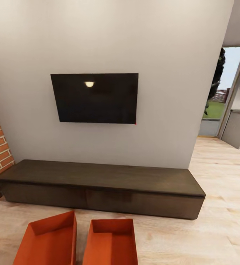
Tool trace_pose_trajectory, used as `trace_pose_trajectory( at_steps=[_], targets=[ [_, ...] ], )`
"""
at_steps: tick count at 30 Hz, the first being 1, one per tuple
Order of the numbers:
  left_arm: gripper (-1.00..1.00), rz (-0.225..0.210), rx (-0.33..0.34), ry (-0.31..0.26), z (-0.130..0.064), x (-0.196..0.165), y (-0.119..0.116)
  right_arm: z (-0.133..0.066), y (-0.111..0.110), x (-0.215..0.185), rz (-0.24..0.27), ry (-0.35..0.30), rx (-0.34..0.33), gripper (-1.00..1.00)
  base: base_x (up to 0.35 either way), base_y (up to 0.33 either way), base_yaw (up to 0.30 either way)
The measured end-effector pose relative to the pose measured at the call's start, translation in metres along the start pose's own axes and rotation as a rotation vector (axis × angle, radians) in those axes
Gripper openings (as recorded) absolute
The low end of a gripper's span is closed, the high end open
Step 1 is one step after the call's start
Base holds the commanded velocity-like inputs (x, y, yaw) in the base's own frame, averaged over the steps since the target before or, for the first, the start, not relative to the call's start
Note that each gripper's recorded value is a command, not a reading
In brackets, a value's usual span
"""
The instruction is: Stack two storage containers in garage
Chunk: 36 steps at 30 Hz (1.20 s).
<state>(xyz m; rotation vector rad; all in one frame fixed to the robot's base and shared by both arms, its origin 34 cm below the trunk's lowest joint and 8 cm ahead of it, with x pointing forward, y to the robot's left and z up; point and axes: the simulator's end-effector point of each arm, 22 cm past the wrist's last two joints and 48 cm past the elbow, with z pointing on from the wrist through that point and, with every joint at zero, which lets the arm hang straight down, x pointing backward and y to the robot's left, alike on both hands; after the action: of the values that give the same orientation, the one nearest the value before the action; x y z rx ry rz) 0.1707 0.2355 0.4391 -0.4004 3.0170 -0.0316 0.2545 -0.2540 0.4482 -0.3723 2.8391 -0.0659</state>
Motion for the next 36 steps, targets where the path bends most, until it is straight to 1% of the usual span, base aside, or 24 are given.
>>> trace_pose_trajectory(
  at_steps=[6, 11, 19, 29, 36],
  targets=[
    [1.0, 0.0, 0.0, -0.001, 0.0, -0.0003, 0.0, 0.0, 0.0001, -0.0002, 0.0, -0.001, 0.0, 1.0, 0.316, 0.0, -0.008],
    [1.0, -0.002, 0.0, -0.002, 0.0001, -0.0007, 0.0, 0.0001, 0.0007, -0.0004, 0.0, -0.001, -0.001, 1.0, 0.143, 0.0, -0.06],
    [1.0, -0.012, -0.001, -0.005, 0.0002, -0.0016, 0.0002, 0.0002, 0.0004, -0.0001, 0.0, 0.0, 0.0, 1.0, 0.017, 0.007, -0.01],
    [1.0, -0.02, -0.002, -0.005, 0.0002, -0.0017, 0.0005, 0.0002, 0.0002, -0.0001, 0.0, 0.0, 0.0, 1.0, 0.0, 0.162, 0.0],
    [1.0, -0.02, -0.002, -0.005, 0.0002, -0.0016, 0.0004, 0.0002, 0.0001, -0.0002, -0.002, 0.0, 0.0, 1.0, 0.0, 0.037, 0.0]
  ],
)
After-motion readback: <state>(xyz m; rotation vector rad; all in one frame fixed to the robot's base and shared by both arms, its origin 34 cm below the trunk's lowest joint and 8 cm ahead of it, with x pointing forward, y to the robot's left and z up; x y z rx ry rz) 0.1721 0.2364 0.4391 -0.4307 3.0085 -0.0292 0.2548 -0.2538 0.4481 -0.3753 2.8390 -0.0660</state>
